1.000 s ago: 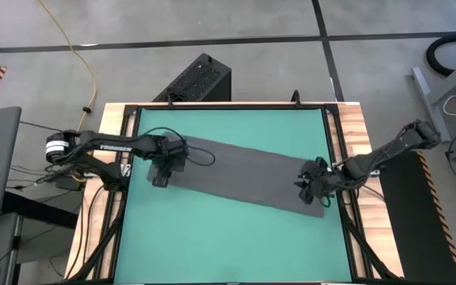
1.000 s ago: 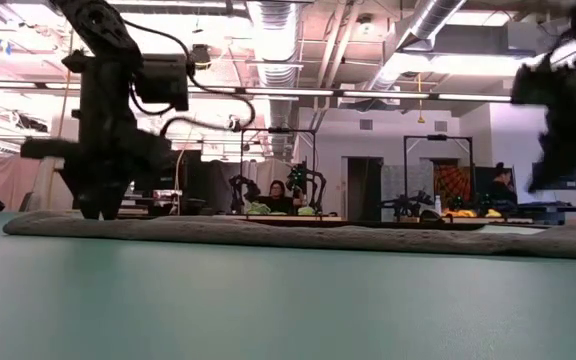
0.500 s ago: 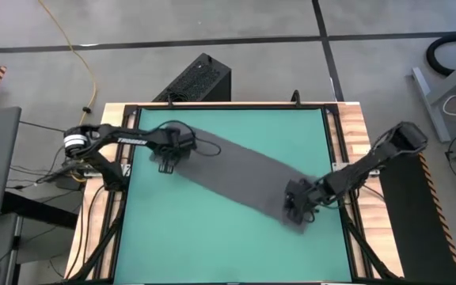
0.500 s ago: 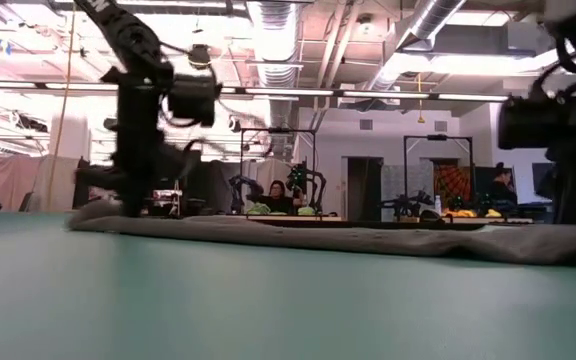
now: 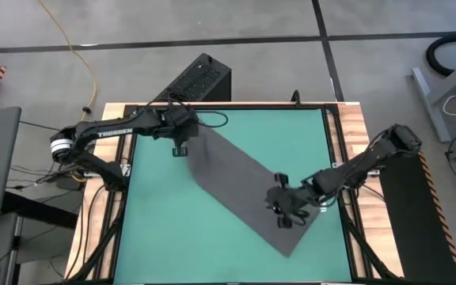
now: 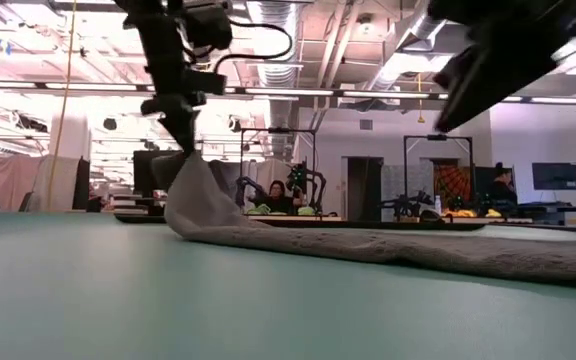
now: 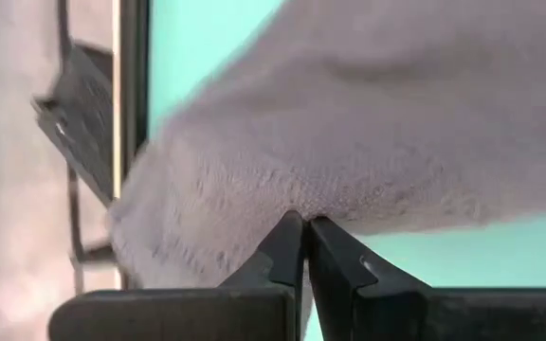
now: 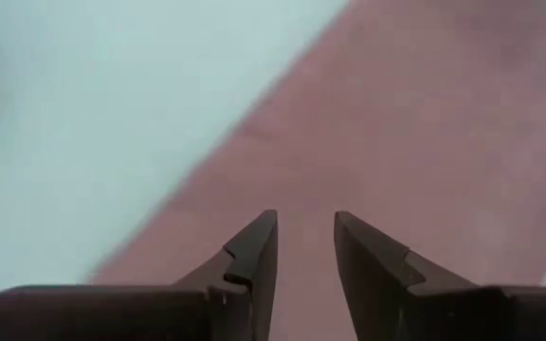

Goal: Roll towel into tight, uniform cylinder
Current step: Roll the gray towel

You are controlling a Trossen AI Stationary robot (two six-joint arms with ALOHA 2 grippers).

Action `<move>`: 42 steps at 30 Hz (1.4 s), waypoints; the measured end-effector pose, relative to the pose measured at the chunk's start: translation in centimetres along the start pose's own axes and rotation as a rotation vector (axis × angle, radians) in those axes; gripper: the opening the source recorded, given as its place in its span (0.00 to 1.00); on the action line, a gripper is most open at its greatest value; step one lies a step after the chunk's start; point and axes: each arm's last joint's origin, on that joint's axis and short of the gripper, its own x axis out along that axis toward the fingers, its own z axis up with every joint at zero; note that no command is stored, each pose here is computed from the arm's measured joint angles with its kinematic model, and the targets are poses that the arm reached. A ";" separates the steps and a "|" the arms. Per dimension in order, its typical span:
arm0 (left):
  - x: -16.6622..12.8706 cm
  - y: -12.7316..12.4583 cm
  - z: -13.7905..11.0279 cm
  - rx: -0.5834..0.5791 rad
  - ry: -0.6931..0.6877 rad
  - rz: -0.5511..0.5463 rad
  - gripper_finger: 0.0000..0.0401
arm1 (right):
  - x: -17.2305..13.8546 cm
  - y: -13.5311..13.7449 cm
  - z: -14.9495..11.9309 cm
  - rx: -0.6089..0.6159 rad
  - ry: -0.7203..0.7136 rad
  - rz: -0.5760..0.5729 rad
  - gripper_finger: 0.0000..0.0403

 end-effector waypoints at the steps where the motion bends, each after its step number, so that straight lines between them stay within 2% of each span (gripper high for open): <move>1: -0.2 -0.2 -0.3 -0.007 0.020 -0.010 0.00 | 0.5 -0.8 0.2 -0.003 0.007 -0.019 0.33; 4: 0.0 -0.9 -1.6 -0.023 0.087 -0.027 0.00 | 2.4 -3.4 0.7 0.014 0.031 -0.084 0.33; 9: 2.6 -2.5 -3.9 -0.014 0.189 -0.011 0.00 | 6.5 -7.2 1.3 -0.005 0.023 -0.158 0.33; 12: 4.4 -3.5 -5.5 -0.009 0.223 0.007 0.00 | 8.7 -9.4 1.4 0.019 0.011 -0.150 0.33; 15: 5.6 -4.4 -7.1 -0.015 0.272 -0.004 0.00 | 10.5 -11.0 0.2 0.080 0.091 -0.103 0.33; 18: 6.4 -5.4 -8.8 -0.010 0.331 -0.038 0.00 | 11.5 -11.4 -1.0 0.127 0.187 -0.032 0.33; 21: 6.9 -6.4 -9.9 -0.006 0.363 -0.076 0.00 | 12.1 -10.7 -2.1 0.150 0.262 0.005 0.33; 26: 6.8 -6.9 -9.5 0.019 0.329 -0.103 0.00 | 10.9 -8.1 -2.7 0.111 0.353 0.049 0.33; 28: 6.8 -7.0 -9.2 0.031 0.301 -0.102 0.00 | 10.2 -7.6 -2.3 0.091 0.321 0.044 0.33; 32: 7.0 -7.0 -8.5 0.034 0.220 -0.119 0.00 | 8.9 -7.6 -0.6 0.057 0.159 0.024 0.33; 36: 7.1 -7.0 -8.0 0.027 0.166 -0.126 0.02 | 7.7 -8.6 2.6 0.062 -0.124 0.020 0.33; 42: 6.0 -6.4 -7.3 0.023 0.202 -0.158 0.16 | 9.1 -10.3 3.4 0.094 -0.245 0.003 0.33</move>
